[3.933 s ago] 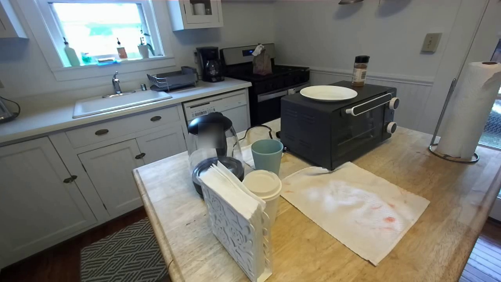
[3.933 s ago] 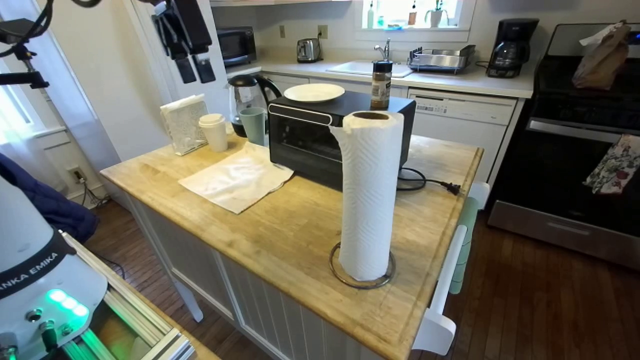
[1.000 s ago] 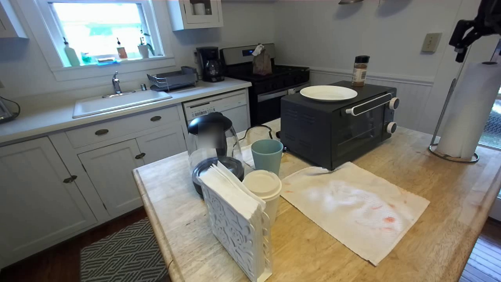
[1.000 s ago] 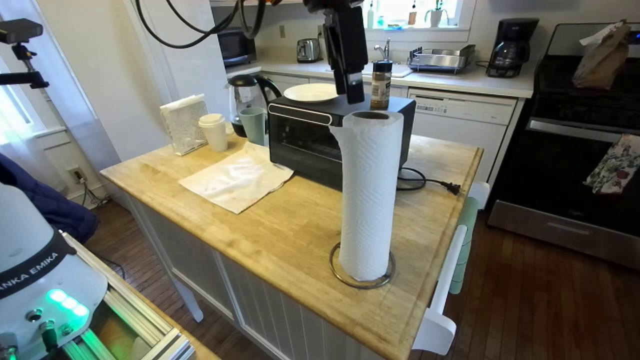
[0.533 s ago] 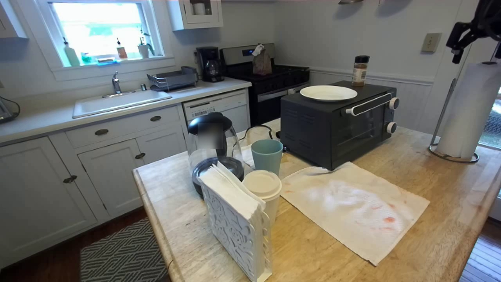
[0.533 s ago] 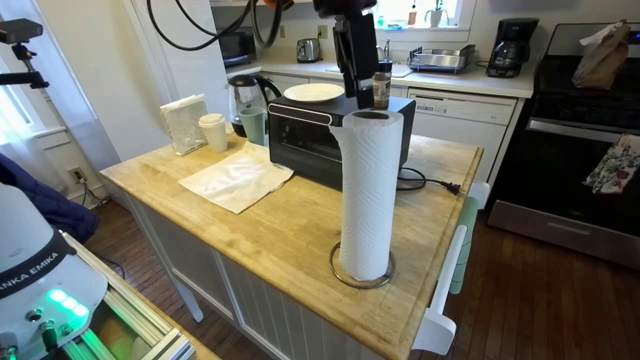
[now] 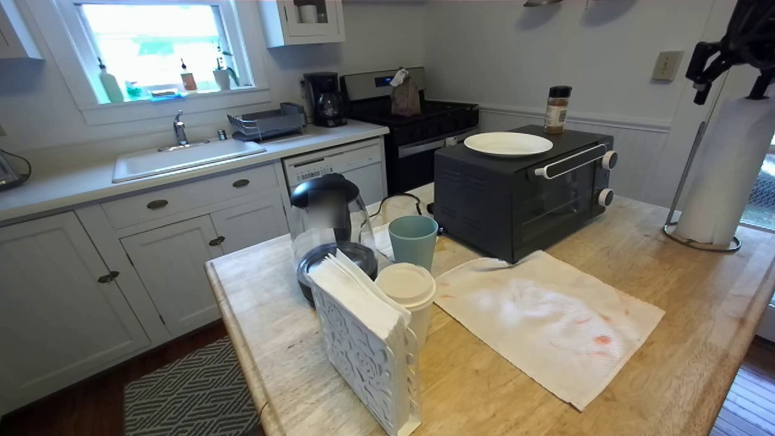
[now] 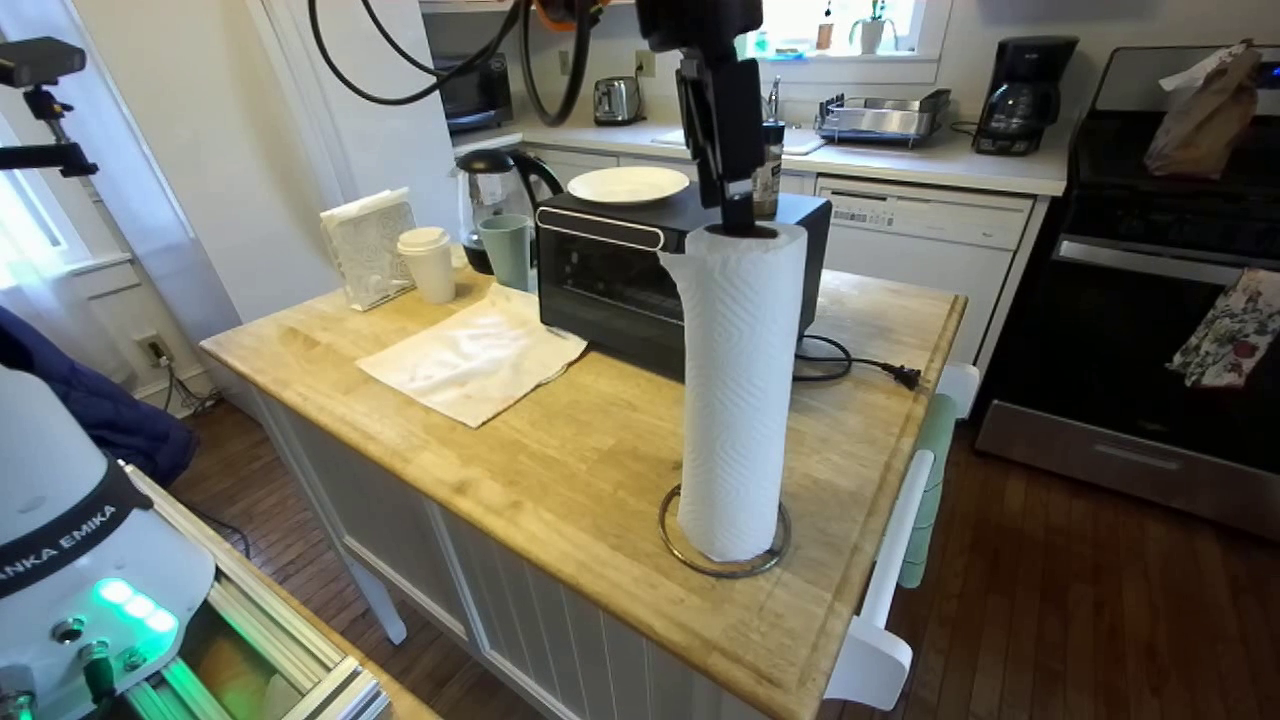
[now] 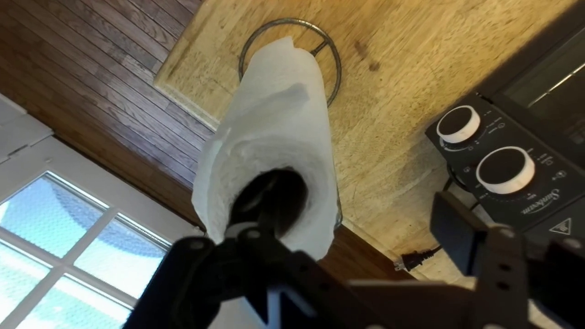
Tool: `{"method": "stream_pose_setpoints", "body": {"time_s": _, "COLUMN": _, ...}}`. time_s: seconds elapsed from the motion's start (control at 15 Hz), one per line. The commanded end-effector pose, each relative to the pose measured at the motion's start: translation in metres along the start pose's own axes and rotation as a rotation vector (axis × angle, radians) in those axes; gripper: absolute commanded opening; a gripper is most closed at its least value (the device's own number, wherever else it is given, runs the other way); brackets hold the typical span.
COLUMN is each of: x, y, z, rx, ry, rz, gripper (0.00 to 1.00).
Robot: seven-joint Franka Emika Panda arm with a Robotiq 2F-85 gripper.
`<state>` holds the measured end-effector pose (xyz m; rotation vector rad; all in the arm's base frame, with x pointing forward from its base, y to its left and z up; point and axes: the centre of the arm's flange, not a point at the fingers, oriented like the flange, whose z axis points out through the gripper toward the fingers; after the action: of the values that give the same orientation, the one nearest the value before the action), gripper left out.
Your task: Remove the paper towel from the stand and put it on the cupboard
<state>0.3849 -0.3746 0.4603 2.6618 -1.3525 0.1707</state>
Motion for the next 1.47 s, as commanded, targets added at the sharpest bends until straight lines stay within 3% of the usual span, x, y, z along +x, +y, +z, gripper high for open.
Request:
{"method": "stream_pose_setpoints", "body": {"time_s": 0.0, "x": 0.009, "y": 0.001, "z": 0.002, "rx": 0.031, "ry": 0.002, "rz": -0.005, "gripper": 0.54}}
{"method": "stream_pose_setpoints", "body": {"time_s": 0.53, "x": 0.011, "y": 0.011, "z": 0.002, "rx": 0.04, "ry": -0.001, "rz": -0.003, "gripper": 0.01}}
{"method": "stream_pose_setpoints", "body": {"time_s": 1.4, "x": 0.003, "y": 0.065, "z": -0.059, "rx": 0.084, "ry": 0.08, "rz": 0.047, "gripper": 0.01}}
